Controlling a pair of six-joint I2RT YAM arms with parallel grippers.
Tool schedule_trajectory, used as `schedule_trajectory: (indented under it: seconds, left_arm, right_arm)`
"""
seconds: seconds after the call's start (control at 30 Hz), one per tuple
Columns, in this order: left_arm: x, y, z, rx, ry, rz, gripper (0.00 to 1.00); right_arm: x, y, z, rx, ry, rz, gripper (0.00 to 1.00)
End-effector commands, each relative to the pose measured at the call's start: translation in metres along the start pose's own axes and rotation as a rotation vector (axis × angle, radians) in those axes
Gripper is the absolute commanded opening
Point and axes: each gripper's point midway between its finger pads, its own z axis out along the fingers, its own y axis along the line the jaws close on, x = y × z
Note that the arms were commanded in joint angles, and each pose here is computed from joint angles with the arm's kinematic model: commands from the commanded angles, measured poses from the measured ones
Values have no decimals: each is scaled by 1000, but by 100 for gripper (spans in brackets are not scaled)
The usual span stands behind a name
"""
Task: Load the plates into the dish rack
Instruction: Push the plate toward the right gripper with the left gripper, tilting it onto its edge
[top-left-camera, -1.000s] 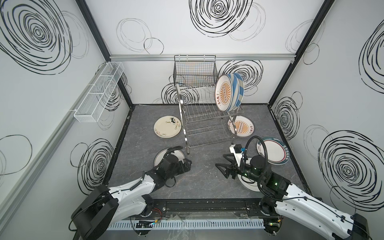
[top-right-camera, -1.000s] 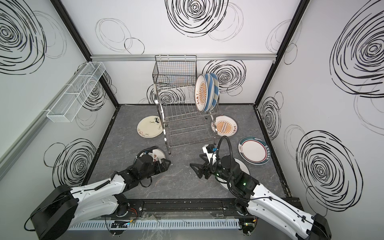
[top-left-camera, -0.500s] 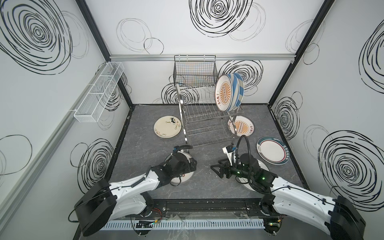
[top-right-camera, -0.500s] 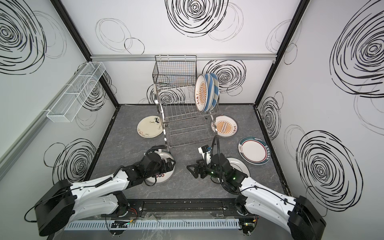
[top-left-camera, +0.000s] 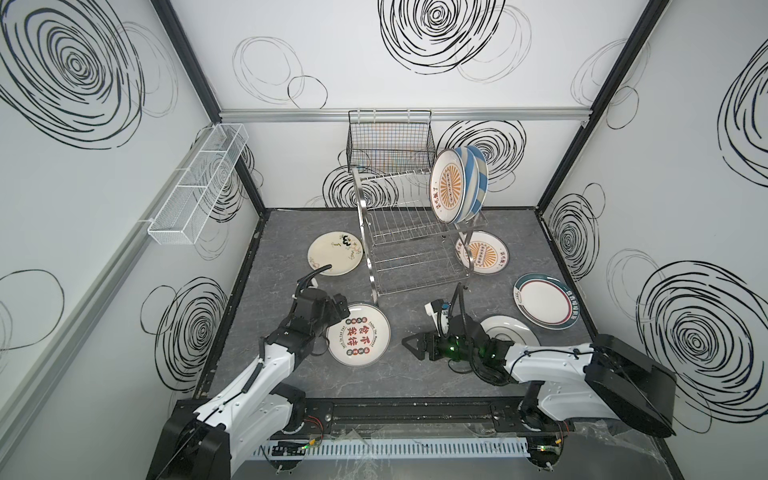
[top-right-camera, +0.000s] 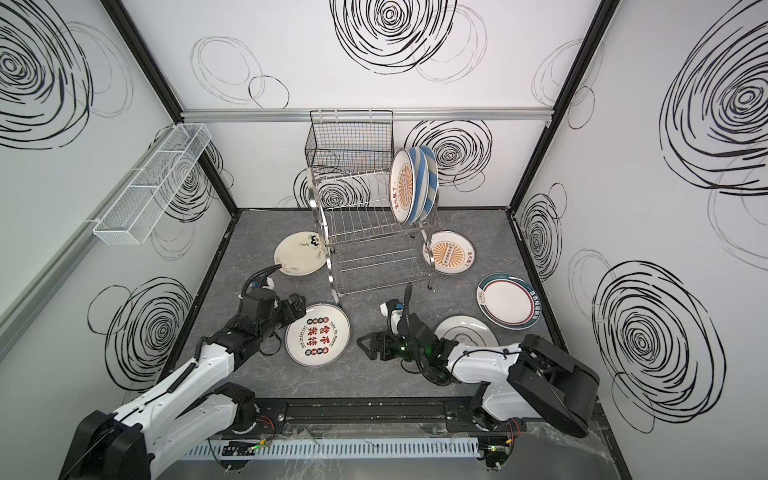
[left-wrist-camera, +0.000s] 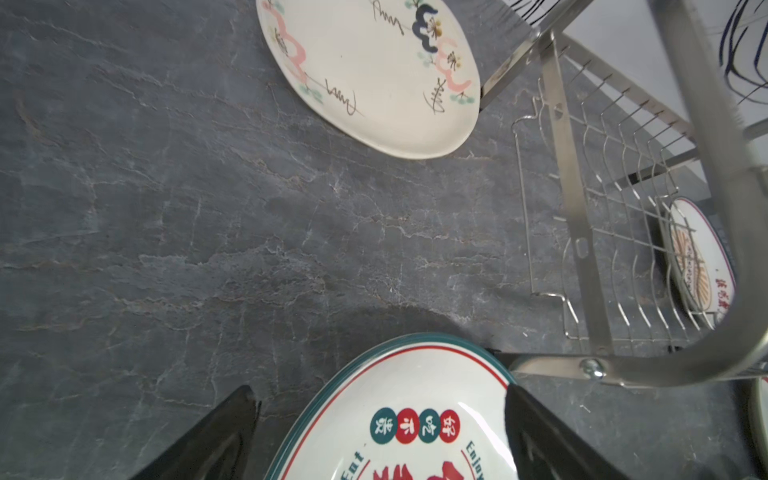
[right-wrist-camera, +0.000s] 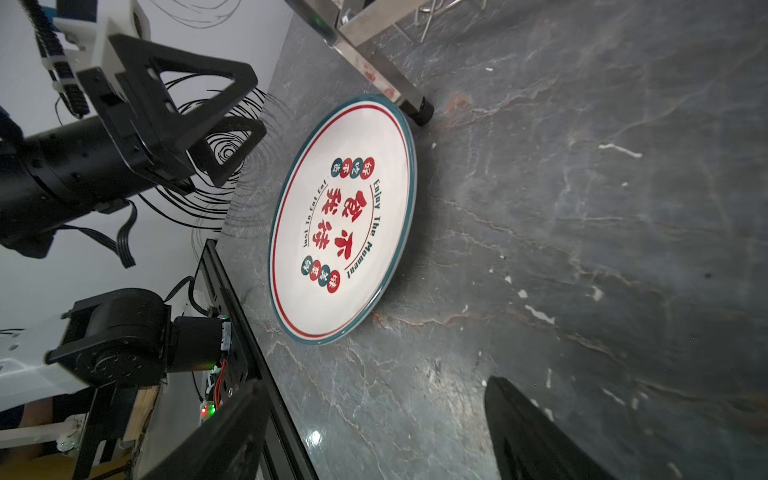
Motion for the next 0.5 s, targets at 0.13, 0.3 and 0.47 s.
schedule_trajectory:
  seconds: [0.13,0.3,0.47]
  left_arm:
    - [31,-13,12,168,95,-38,96]
    - [40,-4,10,151,103,-32,96]
    - [41,-2,6,145,98,-13,96]
  right_arm:
    - [-14,18,27,-51,-24,12,84]
    - [-13,18,47,-54,6,6,84]
    - [-11,13,65,-47,38,3,84]
